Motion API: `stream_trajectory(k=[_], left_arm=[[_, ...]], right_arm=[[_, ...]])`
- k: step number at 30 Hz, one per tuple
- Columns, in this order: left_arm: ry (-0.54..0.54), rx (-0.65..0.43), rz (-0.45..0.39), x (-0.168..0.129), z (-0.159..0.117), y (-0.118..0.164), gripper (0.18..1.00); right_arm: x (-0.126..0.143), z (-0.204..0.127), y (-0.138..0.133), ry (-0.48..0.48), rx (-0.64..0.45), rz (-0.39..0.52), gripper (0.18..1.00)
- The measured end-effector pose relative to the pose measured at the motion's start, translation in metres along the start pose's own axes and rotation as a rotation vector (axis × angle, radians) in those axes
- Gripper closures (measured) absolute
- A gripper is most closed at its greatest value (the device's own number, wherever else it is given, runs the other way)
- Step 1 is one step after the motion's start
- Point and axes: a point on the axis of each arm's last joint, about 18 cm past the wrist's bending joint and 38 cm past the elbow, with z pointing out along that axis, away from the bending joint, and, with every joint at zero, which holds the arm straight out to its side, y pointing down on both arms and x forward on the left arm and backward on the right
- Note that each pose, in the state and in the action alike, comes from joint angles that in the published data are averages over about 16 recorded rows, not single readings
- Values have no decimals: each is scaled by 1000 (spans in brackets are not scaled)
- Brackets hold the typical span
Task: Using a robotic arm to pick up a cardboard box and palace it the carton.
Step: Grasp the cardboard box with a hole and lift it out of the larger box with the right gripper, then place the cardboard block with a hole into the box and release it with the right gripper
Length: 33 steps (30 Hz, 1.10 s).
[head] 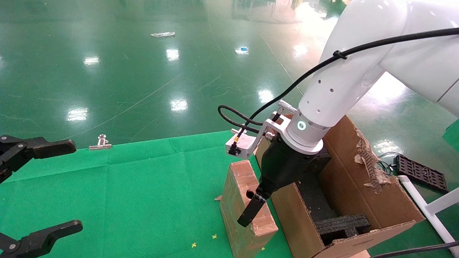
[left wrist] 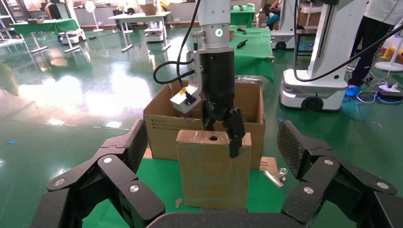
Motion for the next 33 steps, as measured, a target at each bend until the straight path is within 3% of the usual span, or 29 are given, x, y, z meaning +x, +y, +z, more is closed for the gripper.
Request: stream_trajectory(k=[11,21,27,33], left_arm=[[0,0,0,0,0,0,238],[0,0,0,0,0,0,376],[0,0,0,0,0,0,505],[0,0,0,0,0,0,640]], right_arm=[[1,5,6,12,-17,0,361],[8,-3,9,23,27,-6,597],[21,-35,7,62,137,-21,730],[47,-98,10,165,296,-12,811]])
